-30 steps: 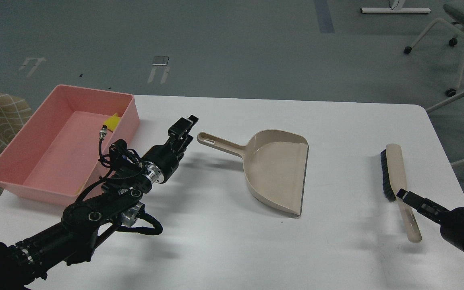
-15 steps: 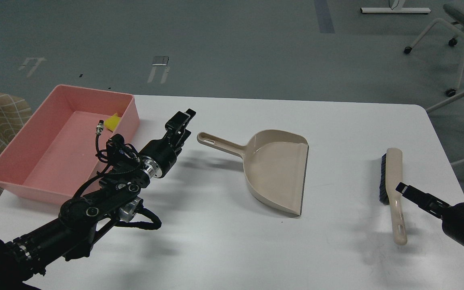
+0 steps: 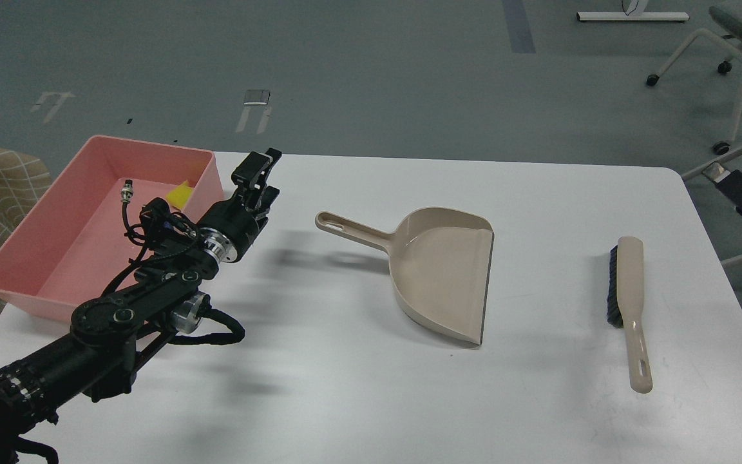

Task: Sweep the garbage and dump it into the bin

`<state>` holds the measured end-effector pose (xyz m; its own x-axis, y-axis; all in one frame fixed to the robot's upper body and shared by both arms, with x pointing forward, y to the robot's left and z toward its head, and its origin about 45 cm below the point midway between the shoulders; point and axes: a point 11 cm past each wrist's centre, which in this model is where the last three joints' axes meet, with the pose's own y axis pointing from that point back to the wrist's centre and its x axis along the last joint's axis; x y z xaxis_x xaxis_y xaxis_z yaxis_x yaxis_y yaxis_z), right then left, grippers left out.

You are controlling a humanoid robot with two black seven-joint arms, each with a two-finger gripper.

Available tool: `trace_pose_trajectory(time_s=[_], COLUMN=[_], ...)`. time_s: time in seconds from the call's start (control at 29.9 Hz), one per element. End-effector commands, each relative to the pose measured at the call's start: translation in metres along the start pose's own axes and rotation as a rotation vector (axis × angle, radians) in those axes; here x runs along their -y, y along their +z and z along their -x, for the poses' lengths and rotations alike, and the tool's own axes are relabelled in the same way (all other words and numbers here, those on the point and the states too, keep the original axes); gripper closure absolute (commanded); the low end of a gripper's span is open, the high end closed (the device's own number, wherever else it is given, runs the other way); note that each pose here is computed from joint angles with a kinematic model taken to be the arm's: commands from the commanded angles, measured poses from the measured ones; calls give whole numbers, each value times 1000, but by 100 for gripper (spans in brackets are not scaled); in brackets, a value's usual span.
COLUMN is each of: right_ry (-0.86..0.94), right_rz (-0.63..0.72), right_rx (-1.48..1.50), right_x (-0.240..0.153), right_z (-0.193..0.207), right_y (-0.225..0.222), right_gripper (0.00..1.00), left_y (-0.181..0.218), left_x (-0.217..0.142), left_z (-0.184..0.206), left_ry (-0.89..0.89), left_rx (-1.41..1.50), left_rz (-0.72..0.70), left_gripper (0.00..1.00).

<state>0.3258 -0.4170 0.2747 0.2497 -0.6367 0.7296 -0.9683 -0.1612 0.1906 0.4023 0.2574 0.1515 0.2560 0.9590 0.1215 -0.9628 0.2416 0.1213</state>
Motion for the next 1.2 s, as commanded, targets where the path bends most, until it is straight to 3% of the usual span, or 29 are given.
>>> trace_pose_trajectory(time_s=[0.0, 0.27, 0.4, 0.57, 0.67, 0.94, 1.17], right_ry=[45, 110, 111, 73, -20, -73, 63], right_rz=[-97, -366, -514, -585, -571, -556, -497], right_rx=[108, 375, 626, 950, 1141, 1291, 1450], right_x=[5, 22, 38, 51, 61, 99, 125], right_z=[-16, -51, -49, -33, -28, -13, -17], right_y=[-20, -79, -103, -103, -113, -123, -72], right_gripper=[0, 0, 0, 0, 0, 0, 0], left_y=[22, 86, 114, 135, 136, 140, 131], left_x=[6, 14, 6, -11, -26, -52, -48], left_z=[-3, -63, -104, -142, -159, -176, -168], left_ry=[14, 106, 151, 149, 106, 78, 77], left_rx=[-46, -344, -505, -576, -597, -702, -722], left_rz=[59, 243, 358, 456, 469, 575, 557], left_gripper=[11, 9, 5, 3, 3, 3, 3])
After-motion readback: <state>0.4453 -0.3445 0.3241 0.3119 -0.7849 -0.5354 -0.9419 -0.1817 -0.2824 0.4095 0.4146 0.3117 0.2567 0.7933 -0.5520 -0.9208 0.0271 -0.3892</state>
